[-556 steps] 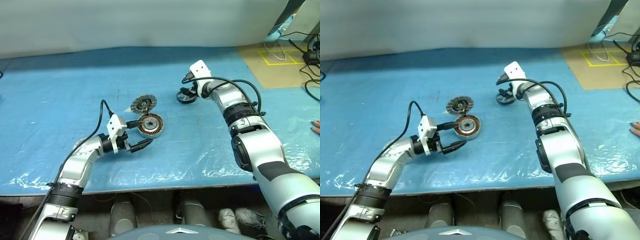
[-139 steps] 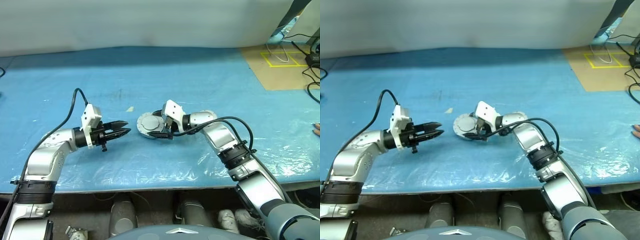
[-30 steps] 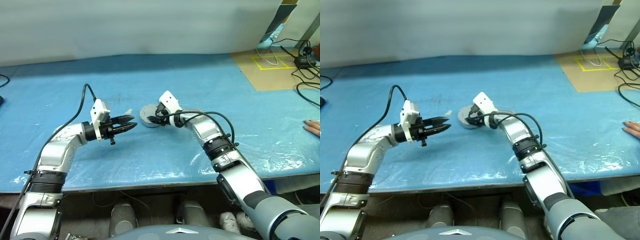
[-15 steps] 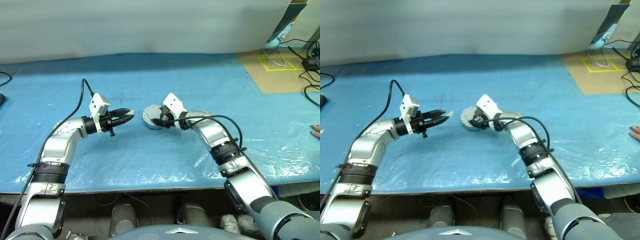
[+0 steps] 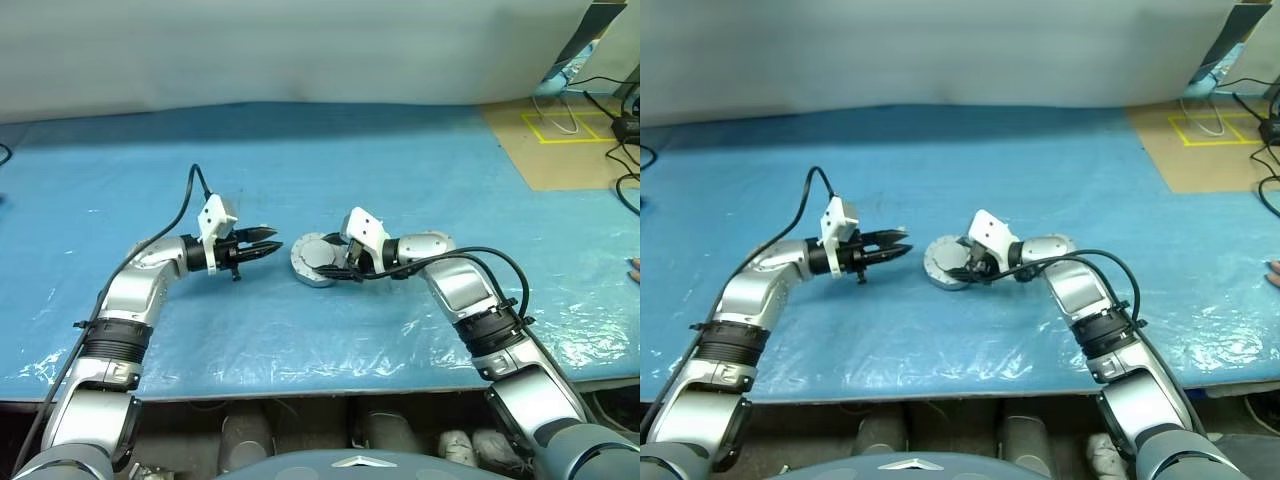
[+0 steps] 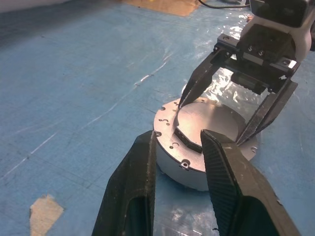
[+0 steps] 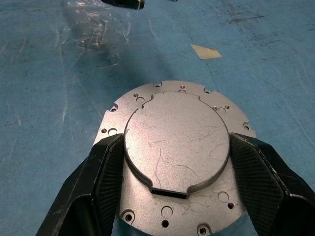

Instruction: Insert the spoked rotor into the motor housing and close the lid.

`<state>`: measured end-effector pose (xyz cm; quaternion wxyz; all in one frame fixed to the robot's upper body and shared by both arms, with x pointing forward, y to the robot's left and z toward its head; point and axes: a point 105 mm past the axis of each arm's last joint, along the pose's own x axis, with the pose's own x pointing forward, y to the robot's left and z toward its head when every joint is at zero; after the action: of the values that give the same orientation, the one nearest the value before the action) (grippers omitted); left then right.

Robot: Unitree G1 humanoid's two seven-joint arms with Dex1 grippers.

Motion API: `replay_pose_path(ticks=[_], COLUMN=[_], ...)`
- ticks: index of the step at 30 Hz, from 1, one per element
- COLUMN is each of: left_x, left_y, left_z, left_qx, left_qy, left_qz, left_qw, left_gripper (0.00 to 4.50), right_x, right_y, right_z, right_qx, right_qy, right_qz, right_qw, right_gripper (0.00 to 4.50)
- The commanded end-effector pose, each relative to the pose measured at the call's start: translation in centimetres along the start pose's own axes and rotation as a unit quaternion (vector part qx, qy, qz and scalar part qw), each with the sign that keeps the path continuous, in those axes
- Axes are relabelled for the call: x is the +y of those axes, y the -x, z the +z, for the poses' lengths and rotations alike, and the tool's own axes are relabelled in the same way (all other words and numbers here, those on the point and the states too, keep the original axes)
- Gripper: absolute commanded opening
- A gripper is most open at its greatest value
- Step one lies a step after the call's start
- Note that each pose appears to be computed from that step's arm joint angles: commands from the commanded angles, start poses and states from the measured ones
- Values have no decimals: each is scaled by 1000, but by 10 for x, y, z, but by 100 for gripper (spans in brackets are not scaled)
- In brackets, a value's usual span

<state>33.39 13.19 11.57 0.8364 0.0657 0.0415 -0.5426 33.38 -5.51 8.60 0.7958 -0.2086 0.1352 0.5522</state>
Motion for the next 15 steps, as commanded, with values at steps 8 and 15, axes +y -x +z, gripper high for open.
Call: replay_pose_path(ticks=[8,15], left_x=[9,14], left_y=[-38,-44], left_z=[0,11], left_qx=[-24,-53], left_qy=[-20,-9], left_qz=[23,45], left_qw=[999,998], left_gripper=[146,130], right_x=[11,7], right_y=[-7,-4], right_z=[-46,-53], right_qx=[67,78], right_qy=[-60,-63], right_qz=[3,-18], right_qw=[996,995], right_gripper=[299,299])
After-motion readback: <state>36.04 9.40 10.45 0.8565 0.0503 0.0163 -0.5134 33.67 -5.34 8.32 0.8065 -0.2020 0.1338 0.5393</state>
